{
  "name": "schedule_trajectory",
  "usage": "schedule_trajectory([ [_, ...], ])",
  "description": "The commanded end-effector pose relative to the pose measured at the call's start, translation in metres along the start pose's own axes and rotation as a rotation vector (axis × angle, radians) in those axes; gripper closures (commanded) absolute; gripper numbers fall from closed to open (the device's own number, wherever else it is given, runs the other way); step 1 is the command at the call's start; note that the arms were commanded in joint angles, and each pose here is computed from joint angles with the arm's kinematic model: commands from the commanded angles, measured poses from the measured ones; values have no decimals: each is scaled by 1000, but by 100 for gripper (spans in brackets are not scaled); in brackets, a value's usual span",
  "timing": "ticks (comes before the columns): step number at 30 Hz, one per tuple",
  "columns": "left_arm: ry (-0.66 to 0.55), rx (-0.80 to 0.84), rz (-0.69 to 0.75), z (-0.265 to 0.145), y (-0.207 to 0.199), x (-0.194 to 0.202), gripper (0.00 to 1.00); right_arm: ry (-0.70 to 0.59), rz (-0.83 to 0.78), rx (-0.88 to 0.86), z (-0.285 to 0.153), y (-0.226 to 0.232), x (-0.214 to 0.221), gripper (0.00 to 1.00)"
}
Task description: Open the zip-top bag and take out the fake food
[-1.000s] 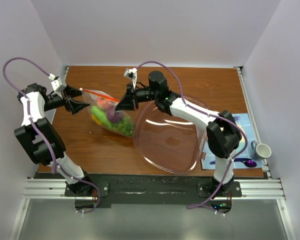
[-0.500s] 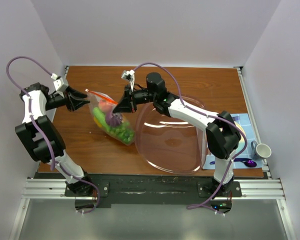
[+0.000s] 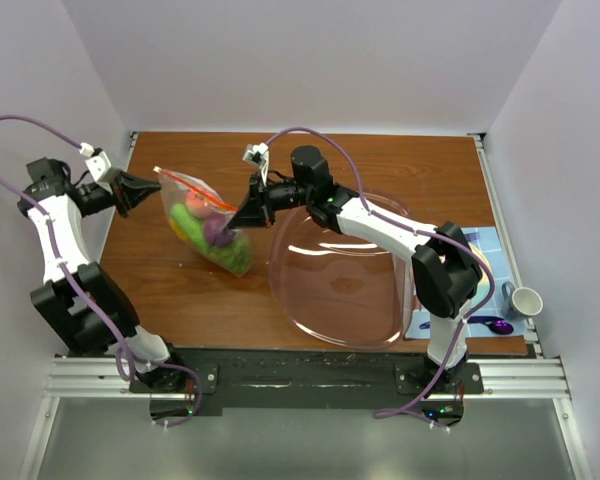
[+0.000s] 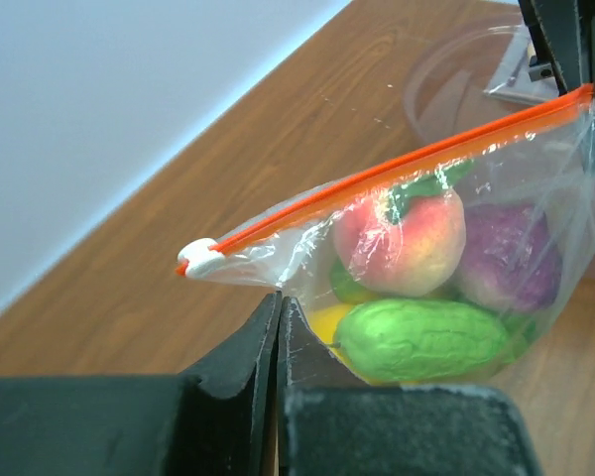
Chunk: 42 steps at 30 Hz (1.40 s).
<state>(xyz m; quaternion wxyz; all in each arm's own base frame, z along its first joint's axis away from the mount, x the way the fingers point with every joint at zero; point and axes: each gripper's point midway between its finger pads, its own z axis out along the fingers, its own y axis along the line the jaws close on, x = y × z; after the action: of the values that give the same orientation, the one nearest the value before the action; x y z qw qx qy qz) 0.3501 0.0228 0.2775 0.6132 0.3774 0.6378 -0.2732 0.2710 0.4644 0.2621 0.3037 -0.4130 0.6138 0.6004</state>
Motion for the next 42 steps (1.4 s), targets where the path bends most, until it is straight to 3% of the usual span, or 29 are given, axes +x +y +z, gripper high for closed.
schedule_trajectory([
  [1, -204, 103, 69, -3, -20, -63, 100, -34, -89, -16, -6, 20, -26, 100],
  [4, -186, 112, 135, -6, -23, -68, 100, -32, -122, 36, -6, 11, -29, 100],
  [8, -181, 105, 118, -9, -29, -68, 100, -2, -132, 121, -7, -6, -30, 100],
  [12, -181, 95, 81, -10, -31, -53, 100, 10, -151, 90, -7, 3, -33, 100],
  [14, -185, 102, 44, -7, -29, -40, 69, 23, -155, 75, -7, 6, -30, 100],
  [16, -194, 117, -3, -1, -26, -35, 47, 46, -153, 65, -4, 8, -23, 100],
  [18, -211, 130, 35, 8, -25, -39, 39, 67, -139, 62, -2, 9, -15, 100],
  [20, -222, 151, -36, 16, -26, -47, 22, 89, -137, 50, 4, 12, -7, 100],
  [21, -225, 181, -45, 25, -29, -50, 0, 95, -143, 47, 6, 14, -7, 100],
  [28, -209, 240, -299, 39, -28, -51, 0, 155, -166, 44, 22, 19, 5, 100],
  [30, -180, 204, -261, 40, -27, -39, 0, 153, -171, 43, 22, 20, 3, 100],
  [31, -164, 196, -343, 40, -33, -34, 0, 154, -169, 42, 23, 20, 4, 100],
  [35, -60, 180, -441, 39, -34, -6, 0, 157, -166, 41, 22, 21, 5, 100],
  [39, -13, 165, -373, 35, -40, -10, 0, 167, -167, 41, 20, 21, 11, 100],
  [42, -5, 144, -165, 29, -47, -48, 0, 182, -191, 65, 13, 21, 14, 100],
])
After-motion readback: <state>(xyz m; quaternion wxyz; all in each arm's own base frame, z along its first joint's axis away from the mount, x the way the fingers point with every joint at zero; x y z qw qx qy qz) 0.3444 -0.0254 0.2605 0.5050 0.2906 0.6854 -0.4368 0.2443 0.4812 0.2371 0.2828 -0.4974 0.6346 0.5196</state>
